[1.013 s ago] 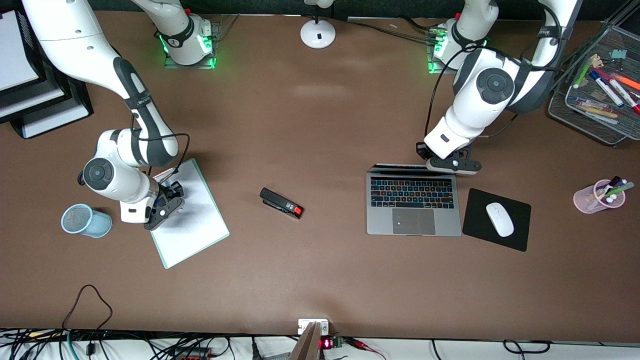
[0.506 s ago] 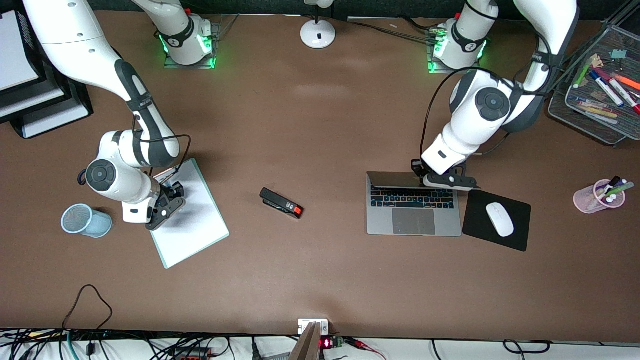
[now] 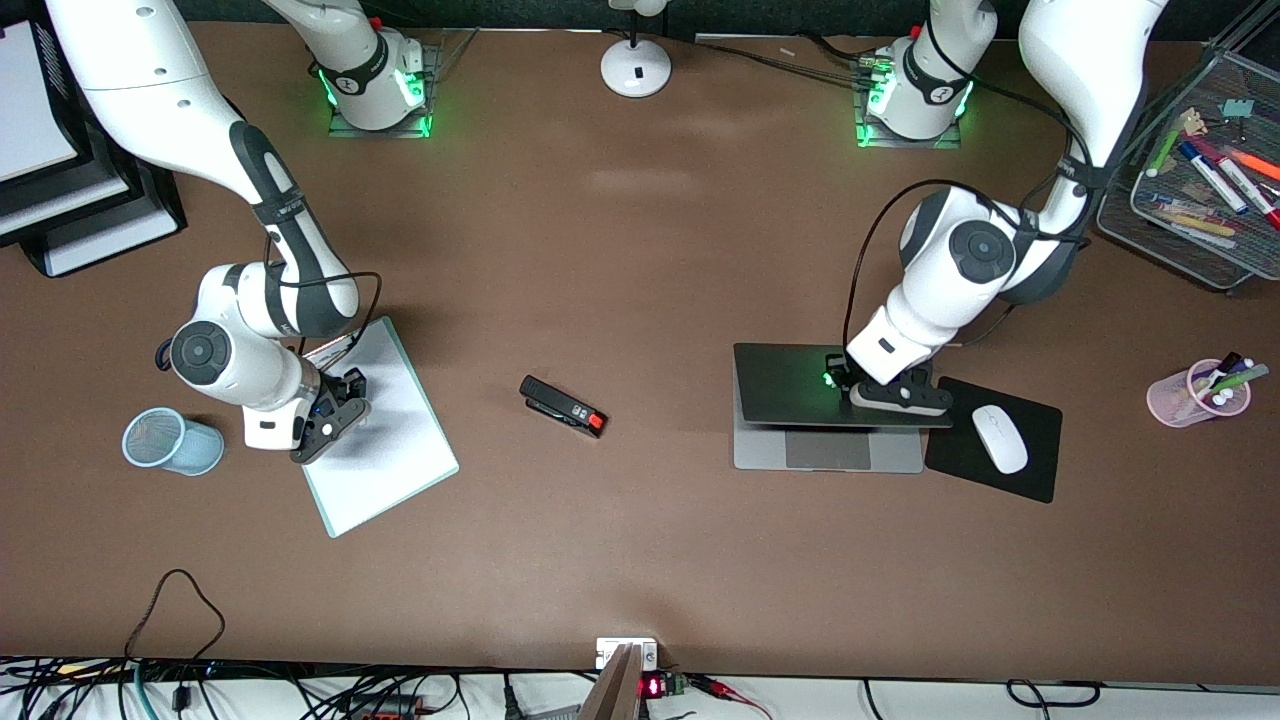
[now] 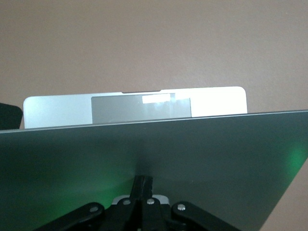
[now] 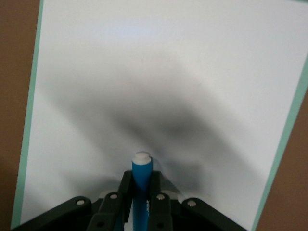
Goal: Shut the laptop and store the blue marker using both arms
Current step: 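Push the laptop lid down with the left gripper while the right gripper lifts the marker, then press the lid shut with the left gripper while the right gripper carries the marker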
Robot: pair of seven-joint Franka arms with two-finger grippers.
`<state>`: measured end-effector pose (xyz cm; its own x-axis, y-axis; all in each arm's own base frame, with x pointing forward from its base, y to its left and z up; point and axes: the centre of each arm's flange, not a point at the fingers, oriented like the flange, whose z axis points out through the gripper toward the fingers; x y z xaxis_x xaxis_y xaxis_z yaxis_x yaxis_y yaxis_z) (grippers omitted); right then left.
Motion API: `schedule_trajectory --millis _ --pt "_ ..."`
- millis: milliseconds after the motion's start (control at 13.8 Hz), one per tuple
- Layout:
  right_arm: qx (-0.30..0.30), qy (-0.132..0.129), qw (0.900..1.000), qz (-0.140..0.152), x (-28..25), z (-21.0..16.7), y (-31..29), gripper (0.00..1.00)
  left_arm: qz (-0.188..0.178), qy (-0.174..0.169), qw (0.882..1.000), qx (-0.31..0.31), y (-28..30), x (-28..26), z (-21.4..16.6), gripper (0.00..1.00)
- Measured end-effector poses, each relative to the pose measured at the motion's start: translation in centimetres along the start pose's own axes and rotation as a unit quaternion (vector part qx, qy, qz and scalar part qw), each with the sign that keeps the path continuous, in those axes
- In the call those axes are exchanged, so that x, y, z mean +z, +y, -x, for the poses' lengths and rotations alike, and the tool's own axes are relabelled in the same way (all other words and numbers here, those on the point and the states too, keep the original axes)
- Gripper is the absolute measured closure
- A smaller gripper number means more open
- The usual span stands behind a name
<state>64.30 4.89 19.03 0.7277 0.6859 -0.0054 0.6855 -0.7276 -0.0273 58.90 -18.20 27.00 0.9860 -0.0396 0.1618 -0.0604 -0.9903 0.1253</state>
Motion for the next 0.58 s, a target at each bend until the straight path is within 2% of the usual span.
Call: schedule_trajectory --millis 289,434,579 --pt "0.005 0.004 1.000 0.006 -3.6 -1.1 1.8 0.82 -0.001 0.001 1.000 0.006 -0.4 1.7 -1.7 0.99" --pt "0.010 -0.001 1.000 0.003 -7.3 -1.6 3.0 0.82 0.003 -0.004 1.000 0.004 -0.5 3.0 -1.9 0.99" --pt "0.015 0.005 1.000 0.008 -11.3 -1.6 4.0 0.82 0.007 -0.001 1.000 0.005 -0.6 4.2 -2.2 0.99"
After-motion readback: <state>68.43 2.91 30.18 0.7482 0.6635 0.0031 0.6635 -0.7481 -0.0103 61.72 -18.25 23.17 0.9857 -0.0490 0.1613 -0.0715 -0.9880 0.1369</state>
